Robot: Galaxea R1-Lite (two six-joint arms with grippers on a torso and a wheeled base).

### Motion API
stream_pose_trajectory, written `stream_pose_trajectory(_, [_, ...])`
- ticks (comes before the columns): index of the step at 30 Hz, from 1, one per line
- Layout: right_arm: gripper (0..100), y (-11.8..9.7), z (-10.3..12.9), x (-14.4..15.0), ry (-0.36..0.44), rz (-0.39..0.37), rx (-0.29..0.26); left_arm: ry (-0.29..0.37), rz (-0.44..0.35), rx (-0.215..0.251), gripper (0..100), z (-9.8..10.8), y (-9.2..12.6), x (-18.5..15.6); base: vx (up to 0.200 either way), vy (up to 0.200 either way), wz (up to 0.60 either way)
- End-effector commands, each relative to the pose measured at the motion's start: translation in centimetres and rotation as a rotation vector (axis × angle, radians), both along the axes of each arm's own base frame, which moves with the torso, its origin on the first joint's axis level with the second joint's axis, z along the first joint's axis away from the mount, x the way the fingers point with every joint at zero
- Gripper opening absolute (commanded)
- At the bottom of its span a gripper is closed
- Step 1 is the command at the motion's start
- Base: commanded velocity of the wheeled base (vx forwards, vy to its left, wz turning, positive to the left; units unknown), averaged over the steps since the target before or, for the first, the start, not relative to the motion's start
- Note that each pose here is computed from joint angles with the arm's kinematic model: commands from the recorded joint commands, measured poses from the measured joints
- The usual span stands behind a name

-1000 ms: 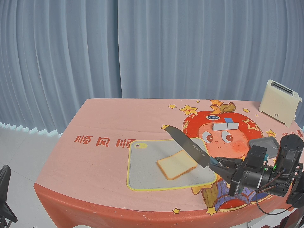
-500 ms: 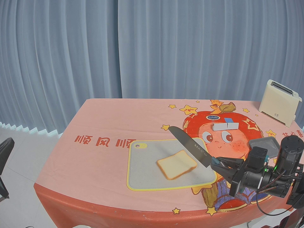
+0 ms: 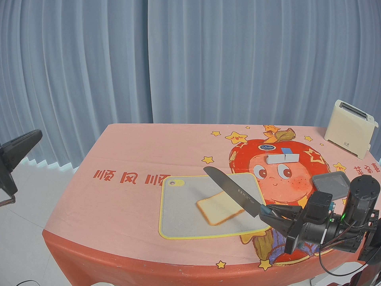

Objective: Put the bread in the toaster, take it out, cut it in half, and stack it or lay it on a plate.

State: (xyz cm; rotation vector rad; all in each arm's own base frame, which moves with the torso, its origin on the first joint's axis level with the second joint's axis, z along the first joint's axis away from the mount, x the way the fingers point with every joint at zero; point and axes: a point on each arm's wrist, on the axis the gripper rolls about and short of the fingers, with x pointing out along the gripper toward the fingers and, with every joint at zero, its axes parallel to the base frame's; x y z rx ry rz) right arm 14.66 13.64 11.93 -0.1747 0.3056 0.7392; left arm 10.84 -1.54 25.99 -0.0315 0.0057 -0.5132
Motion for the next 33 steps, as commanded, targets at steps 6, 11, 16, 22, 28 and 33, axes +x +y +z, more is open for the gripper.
stream_pose_trajectory(6, [0, 0.5, -0.3, -0.3, 0.012, 0.007, -0.01, 0.089, -0.106, 0.008, 0, -0.9, -2.4, 7.6, 0.0, 0.0, 0.0])
stream_pose_trajectory(11, [0, 0.6, -0.6, -0.2, 0.019, -0.002, -0.02, 0.073, -0.168, 0.008, 0, -1.6, -4.0, 9.6, 0.0, 0.0, 0.0])
stream_pose_trajectory(16, [0, 0.7, -0.6, -0.2, 0.022, -0.003, -0.021, 0.068, -0.224, 0.009, 0, -2.2, -5.5, 10.6, 0.0, 0.0, 0.0])
stream_pose_trajectory(22, [0, 1.0, -0.6, -0.3, 0.038, -0.019, 0.0, 0.08, -0.317, 0.019, 0, -3.5, -8.5, 11.9, 0.0, 0.0, 0.0])
stream_pose_trajectory(28, [0, 1.4, -0.7, -0.4, 0.057, -0.015, 0.009, 0.041, -0.429, 0.012, 0, -4.1, -11.7, 12.2, 0.0, 0.0, 0.0])
stream_pose_trajectory(33, [0, 1.5, -0.9, -0.2, 0.06, -0.026, 0.004, 0.04, -0.458, 0.014, 0, -4.5, -13.4, 13.2, 0.0, 0.0, 0.0])
